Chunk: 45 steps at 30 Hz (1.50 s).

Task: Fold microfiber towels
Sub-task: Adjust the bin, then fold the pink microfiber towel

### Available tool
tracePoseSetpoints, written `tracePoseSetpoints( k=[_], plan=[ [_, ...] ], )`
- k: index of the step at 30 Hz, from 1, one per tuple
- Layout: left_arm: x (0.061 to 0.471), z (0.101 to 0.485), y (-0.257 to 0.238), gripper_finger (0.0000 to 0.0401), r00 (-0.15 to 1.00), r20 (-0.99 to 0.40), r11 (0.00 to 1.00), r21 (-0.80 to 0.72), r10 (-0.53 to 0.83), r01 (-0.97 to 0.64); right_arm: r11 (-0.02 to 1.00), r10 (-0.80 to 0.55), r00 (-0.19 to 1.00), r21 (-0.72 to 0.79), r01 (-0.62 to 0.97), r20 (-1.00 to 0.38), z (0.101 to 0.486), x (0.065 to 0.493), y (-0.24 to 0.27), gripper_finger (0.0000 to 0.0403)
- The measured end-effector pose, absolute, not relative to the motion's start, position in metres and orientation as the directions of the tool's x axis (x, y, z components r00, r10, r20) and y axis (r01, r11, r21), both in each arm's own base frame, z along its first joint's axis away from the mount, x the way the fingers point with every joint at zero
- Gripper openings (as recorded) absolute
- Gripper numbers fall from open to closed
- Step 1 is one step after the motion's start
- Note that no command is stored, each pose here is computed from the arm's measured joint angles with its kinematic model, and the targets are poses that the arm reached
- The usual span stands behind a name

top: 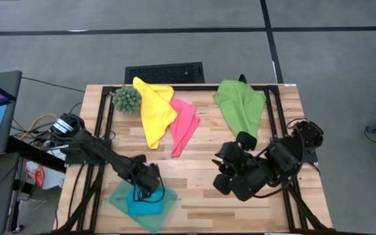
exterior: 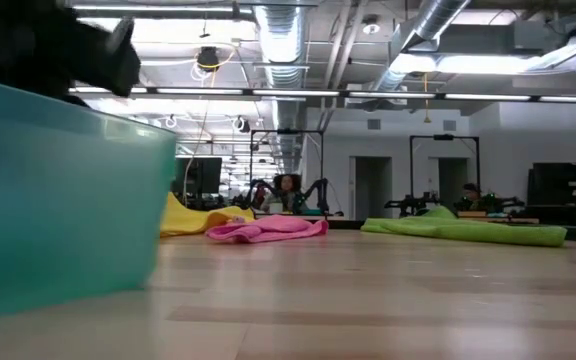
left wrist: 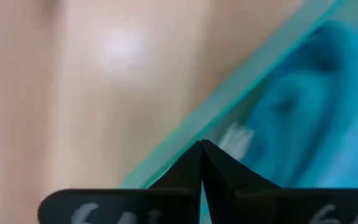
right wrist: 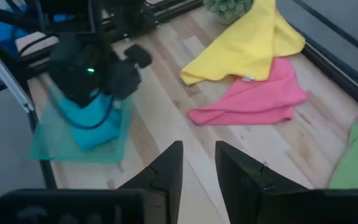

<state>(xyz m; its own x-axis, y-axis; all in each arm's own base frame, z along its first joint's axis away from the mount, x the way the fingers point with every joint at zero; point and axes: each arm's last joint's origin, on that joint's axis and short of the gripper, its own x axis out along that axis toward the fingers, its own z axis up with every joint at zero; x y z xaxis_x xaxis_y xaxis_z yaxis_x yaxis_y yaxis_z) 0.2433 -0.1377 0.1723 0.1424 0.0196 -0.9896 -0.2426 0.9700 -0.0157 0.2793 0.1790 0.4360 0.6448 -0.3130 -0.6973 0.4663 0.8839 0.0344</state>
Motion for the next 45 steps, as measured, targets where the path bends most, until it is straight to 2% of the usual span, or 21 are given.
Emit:
tracePoseSetpoints(
  k=[8, 11, 13, 17, 22, 26, 28, 31, 36, 42, 45],
  plan=[
    [0.213, 0.19, -0.115, 0.0, -0.027, -0.965, 0.918, 0.257, 0.262, -0.303, 0.89, -0.311, 0.663, 0.036, 0.454, -0.681, 0.436, 0.273, 0.188, 0.0118],
    [0.201, 0.203, -0.107, 0.0, -0.044, -0.952, 0.891, 0.3, 0.304, -0.341, 0.891, -0.311, 0.664, 0.034, 0.453, -0.68, 0.436, 0.272, 0.189, 0.0118],
    [0.193, 0.216, -0.102, 0.0, -0.023, -0.956, 0.875, 0.277, 0.292, -0.397, 0.893, -0.312, 0.664, 0.029, 0.45, -0.68, 0.436, 0.273, 0.189, 0.0118],
    [0.174, 0.244, -0.096, 0.0, 0.078, -0.98, 0.823, 0.11, 0.184, -0.557, 0.899, -0.314, 0.667, 0.014, 0.438, -0.676, 0.437, 0.272, 0.19, 0.0118],
    [0.158, 0.275, -0.108, 0.0, 0.345, -0.938, 0.72, -0.259, -0.029, -0.643, 0.913, -0.315, 0.672, -0.022, 0.406, -0.67, 0.437, 0.27, 0.192, 0.0118],
    [0.158, 0.291, -0.115, 0.0, 0.571, -0.82, 0.575, -0.486, -0.041, -0.658, 0.9, -0.356, 0.675, -0.043, 0.434, -0.647, 0.437, 0.274, 0.187, 0.0118],
    [0.164, 0.299, -0.111, 0.0, 0.668, -0.744, 0.539, -0.567, -0.011, -0.623, 0.896, -0.373, 0.667, -0.064, 0.439, -0.644, 0.438, 0.277, 0.179, 0.0118],
    [0.177, 0.309, -0.097, 0.0004, 0.729, -0.683, 0.57, -0.579, 0.05, -0.582, 0.889, -0.397, 0.657, -0.092, 0.448, -0.641, 0.443, 0.281, 0.162, 0.0118],
    [0.196, 0.323, -0.057, 0.0029, 0.733, -0.665, 0.638, -0.502, 0.146, -0.583, 0.868, -0.438, 0.643, -0.109, 0.484, -0.628, 0.459, 0.28, 0.125, 0.0118],
    [0.215, 0.328, -0.004, 0.0091, 0.747, -0.627, 0.737, -0.394, 0.221, -0.549, 0.815, -0.501, 0.585, -0.119, 0.567, -0.638, 0.465, 0.277, 0.078, 0.0119],
    [0.232, 0.327, 0.018, 0.0128, 0.784, -0.594, 0.781, -0.399, 0.179, -0.48, 0.769, -0.539, 0.521, -0.135, 0.624, -0.662, 0.459, 0.276, 0.051, 0.0119]
  ],
)
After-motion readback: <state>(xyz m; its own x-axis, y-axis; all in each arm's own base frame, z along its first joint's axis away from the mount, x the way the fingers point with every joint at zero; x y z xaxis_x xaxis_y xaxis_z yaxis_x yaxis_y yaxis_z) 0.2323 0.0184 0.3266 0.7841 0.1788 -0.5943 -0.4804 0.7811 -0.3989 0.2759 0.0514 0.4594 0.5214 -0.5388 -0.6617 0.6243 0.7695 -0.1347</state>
